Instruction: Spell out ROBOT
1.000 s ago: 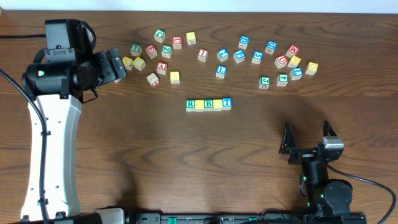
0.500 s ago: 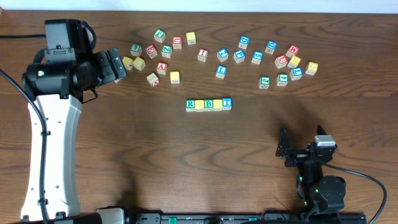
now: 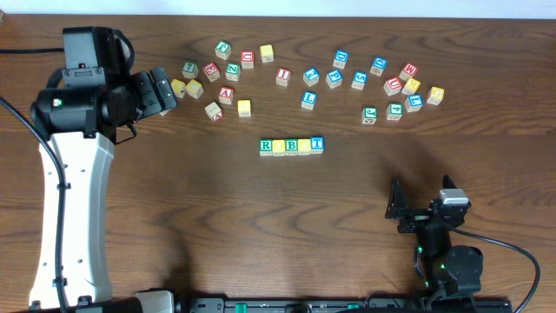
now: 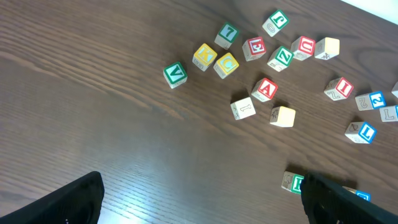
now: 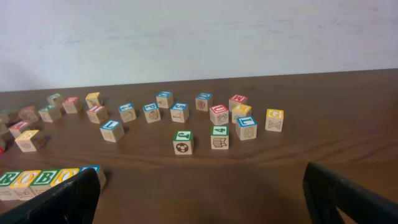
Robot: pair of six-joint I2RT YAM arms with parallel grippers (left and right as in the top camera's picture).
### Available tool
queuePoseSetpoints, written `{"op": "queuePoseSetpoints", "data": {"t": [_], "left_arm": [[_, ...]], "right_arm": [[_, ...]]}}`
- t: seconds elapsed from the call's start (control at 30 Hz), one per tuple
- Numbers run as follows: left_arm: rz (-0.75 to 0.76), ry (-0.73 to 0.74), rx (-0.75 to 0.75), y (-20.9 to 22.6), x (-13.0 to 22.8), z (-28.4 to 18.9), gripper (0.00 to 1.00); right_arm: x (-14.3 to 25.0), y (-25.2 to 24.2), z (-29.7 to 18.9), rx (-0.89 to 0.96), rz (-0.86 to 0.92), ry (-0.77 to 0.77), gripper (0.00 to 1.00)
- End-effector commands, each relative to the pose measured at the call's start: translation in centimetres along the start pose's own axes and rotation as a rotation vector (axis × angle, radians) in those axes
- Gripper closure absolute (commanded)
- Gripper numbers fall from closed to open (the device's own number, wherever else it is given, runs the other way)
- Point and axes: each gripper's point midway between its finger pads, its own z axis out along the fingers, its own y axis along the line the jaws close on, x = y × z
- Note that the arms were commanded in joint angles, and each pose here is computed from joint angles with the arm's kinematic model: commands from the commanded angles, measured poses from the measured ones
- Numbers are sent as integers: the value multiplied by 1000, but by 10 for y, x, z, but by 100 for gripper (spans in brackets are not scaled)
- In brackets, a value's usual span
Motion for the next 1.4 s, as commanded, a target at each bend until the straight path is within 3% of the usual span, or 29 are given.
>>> {"op": "queuePoseSetpoints", "data": {"t": [0.0,0.57,0.93,1.17,1.37], "left_arm": [[-1,8,-18,4,1,3,1],[-1,-43,-3,2,-3,-15,1],[82,-476,99,-1,-12,-80,1],[164,-741,130,13,38,-81,1],[155,-875,139,27,74,-61,1]], "right_arm": [[0,-1,0,1,-12,-2,1],[0,-1,0,1,-12,-2,1],[0,-1,0,1,-12,-2,1],[0,-1,0,1,-12,-2,1],[0,-1,0,1,-12,-2,1]]}}
